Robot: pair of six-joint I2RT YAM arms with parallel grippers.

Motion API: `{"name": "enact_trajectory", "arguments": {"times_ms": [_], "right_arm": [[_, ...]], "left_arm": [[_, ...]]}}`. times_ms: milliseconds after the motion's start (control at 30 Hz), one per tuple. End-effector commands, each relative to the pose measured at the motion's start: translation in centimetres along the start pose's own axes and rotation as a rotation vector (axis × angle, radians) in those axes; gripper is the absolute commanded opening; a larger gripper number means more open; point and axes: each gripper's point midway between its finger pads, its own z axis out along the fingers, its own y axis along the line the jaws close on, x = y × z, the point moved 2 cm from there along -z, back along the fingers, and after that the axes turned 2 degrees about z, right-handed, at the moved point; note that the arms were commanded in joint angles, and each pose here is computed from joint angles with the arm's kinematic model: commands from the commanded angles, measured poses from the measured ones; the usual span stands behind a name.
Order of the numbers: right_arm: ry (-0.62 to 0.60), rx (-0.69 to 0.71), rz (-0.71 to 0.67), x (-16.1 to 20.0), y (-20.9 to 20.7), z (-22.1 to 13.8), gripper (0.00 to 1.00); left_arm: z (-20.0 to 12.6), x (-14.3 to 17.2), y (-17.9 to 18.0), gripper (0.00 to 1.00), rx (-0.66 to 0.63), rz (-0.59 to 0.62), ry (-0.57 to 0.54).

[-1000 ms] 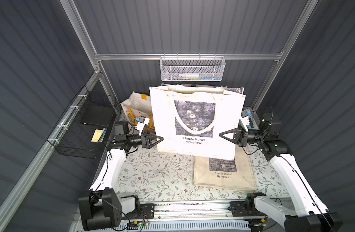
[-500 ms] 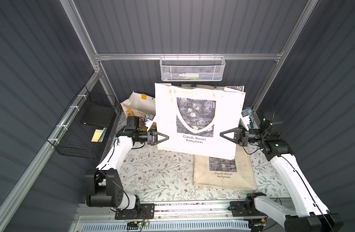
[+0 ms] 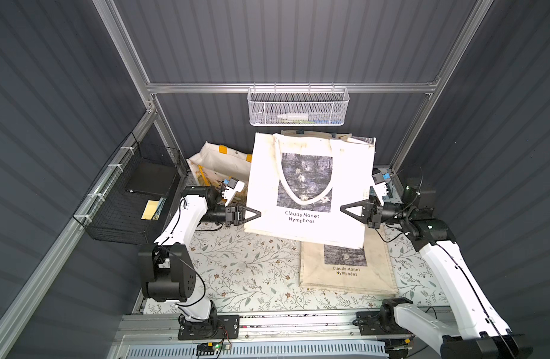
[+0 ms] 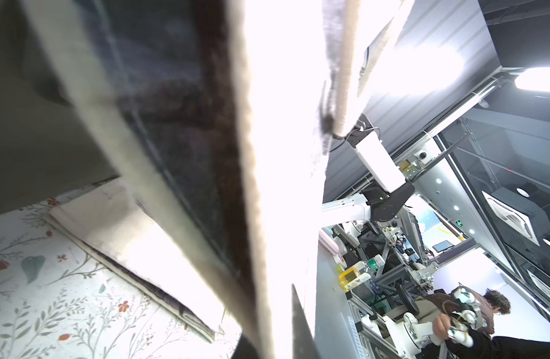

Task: Put away the canvas bag
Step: Place the canvas bag at the center of the board.

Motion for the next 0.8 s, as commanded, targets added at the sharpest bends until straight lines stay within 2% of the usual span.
{"name": "enact_trajectory", "arguments": {"times_ms": [0,200,333,533,767], "right_arm": [[-0.018,0.193,0.024,1.1,-3.4,-1.4,0.0],[-0.02,0.353,0.202,4.3,-7.3,-2.7,0.0],[0.035,0.455,0.29,7.1,-8.9,-3.3,0.0],[0.074,0.572,0.364,10.6,-10.2,-4.3,0.0],[0.086,0.637,0.403,12.5,-11.3,-4.7,0.0]], "left_arm": [[-1.0,-1.4,-3.1,0.0,0.02,0.074,-0.133],[-1.0,-0.1,-3.8,0.0,0.017,0.065,-0.131],[-0.8,2.4,-3.6,0.0,0.02,-0.002,-0.137],[-0.5,5.2,-2.7,0.0,0.016,-0.082,-0.119],[0.0,5.3,-0.8,0.0,0.015,-0.146,-0.04]]}}
